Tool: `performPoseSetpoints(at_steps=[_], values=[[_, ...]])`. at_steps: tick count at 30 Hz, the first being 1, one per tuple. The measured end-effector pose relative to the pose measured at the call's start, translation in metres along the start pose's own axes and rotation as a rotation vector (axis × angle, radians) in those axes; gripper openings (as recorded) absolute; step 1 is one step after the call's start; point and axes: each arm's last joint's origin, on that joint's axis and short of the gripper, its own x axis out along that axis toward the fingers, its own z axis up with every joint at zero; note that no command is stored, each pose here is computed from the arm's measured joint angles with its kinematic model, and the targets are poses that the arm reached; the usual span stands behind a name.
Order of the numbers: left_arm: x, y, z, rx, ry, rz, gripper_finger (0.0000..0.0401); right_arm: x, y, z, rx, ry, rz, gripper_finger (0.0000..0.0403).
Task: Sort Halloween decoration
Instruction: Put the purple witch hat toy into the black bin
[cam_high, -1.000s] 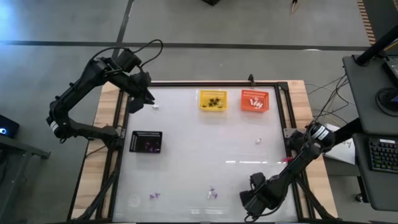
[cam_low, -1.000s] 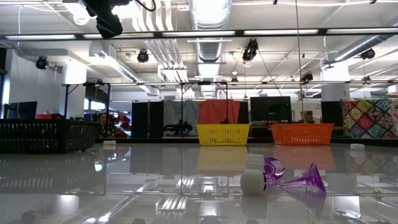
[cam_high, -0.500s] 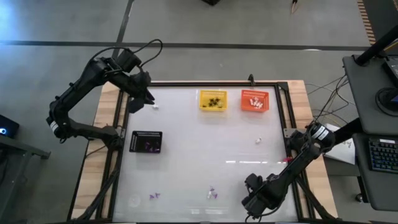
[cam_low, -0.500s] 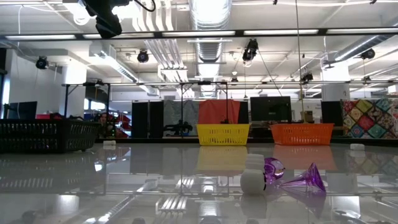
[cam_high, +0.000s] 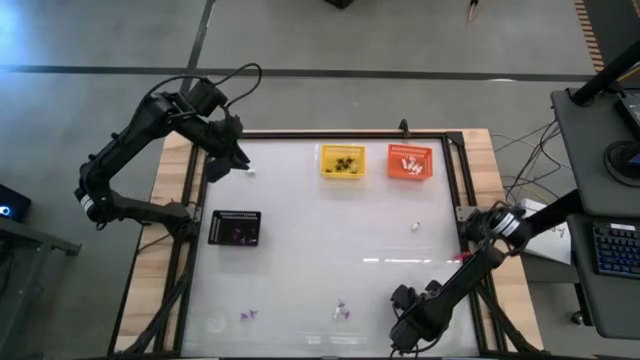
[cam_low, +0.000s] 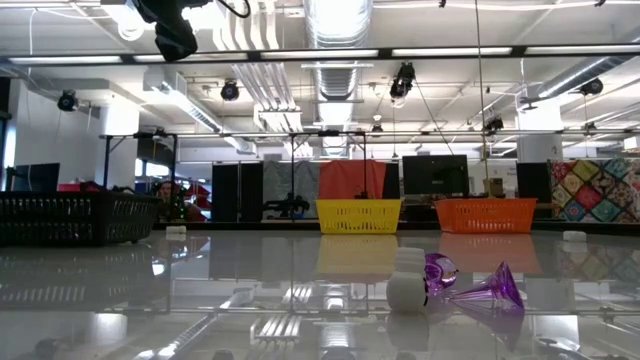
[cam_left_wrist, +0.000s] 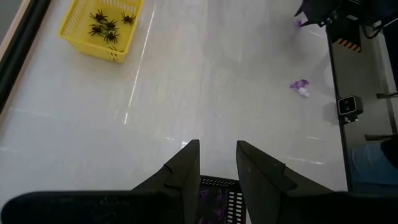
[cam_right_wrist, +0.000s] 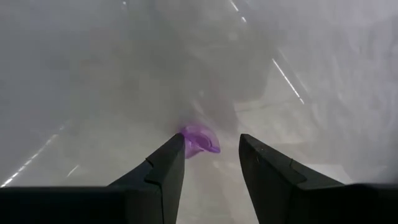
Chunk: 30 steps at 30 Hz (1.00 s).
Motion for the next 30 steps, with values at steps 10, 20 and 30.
performPoseSetpoints(at_steps=[10,20,30], values=[[0.0,0.0,0.0,0.001,0.0,0.0,0.0087,0.01,0.003,0.001,0.006,0.029,-0.032,0.0123],[0.0,0.0,0.0,0.002,0.0,0.001,0.0087,0.007,0.0,0.002,0.082,0.05,-0.04,0.0012],[0.0,0.0,0.0,0.005,0.0,0.001,0.0087,-0.007,-0.001,0.001,0.192,0.03,0.036,0.0008]])
